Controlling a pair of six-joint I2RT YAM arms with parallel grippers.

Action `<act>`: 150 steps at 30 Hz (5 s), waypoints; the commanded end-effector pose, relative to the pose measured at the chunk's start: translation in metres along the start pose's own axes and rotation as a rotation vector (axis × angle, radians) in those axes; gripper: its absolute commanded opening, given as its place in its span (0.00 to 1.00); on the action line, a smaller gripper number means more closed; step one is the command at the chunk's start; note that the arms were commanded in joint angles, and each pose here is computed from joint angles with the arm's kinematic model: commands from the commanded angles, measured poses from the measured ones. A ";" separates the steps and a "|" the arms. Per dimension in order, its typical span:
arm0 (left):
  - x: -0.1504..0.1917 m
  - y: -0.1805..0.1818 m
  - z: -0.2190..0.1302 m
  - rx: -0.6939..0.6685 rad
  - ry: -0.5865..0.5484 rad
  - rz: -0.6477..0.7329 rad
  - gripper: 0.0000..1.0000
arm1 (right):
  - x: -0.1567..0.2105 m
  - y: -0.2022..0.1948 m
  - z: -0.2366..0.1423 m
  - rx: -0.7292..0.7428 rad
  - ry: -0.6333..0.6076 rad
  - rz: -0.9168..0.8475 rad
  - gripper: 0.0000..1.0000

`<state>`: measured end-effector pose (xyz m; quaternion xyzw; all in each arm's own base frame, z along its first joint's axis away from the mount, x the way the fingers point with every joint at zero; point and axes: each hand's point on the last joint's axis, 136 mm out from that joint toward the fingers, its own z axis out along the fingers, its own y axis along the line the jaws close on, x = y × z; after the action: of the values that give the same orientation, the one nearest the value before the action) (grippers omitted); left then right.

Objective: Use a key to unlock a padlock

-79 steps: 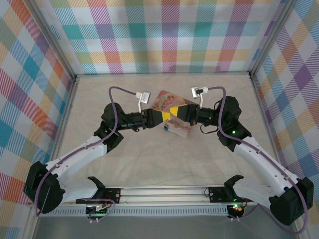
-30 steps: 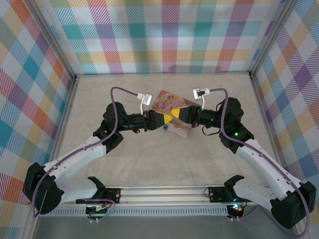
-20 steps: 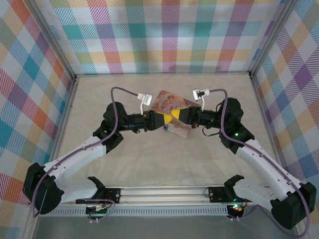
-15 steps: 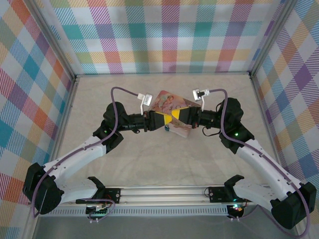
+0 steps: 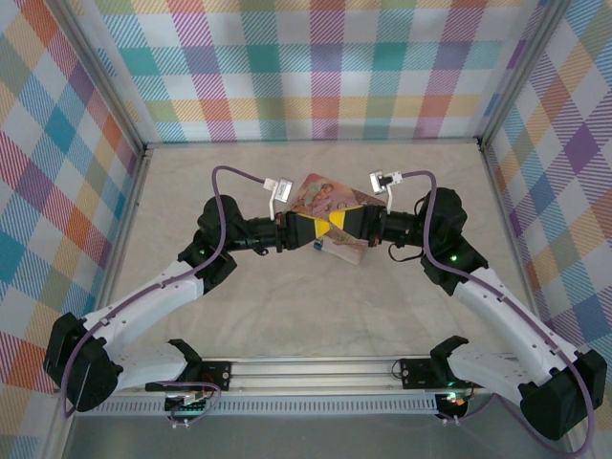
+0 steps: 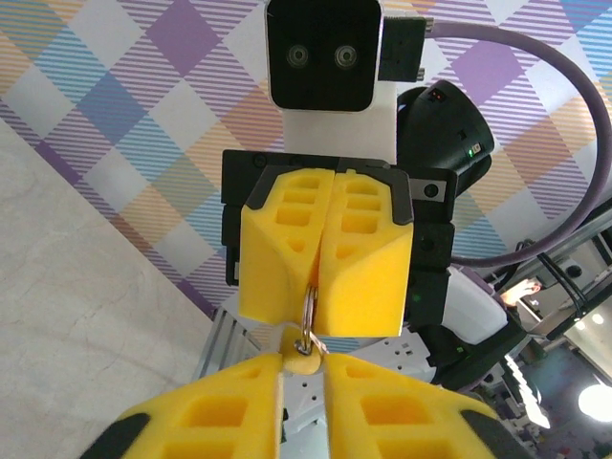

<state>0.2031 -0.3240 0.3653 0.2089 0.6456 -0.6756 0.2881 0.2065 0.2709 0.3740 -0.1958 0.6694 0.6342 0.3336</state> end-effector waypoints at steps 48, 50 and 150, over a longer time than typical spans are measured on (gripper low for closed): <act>0.021 -0.004 -0.007 -0.166 0.246 0.134 0.00 | 0.017 -0.014 -0.016 0.112 0.044 -0.038 0.48; 0.030 -0.004 -0.009 -0.169 0.304 0.125 0.00 | 0.019 -0.014 -0.013 0.095 0.062 -0.032 0.48; 0.005 0.003 -0.010 -0.112 0.180 0.068 0.21 | 0.020 -0.001 -0.011 -0.001 0.027 -0.073 0.00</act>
<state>0.2048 -0.3144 0.3536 0.2619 0.7099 -0.5988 0.2623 0.1931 0.2666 0.3451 -0.2233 0.6858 0.6156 0.3177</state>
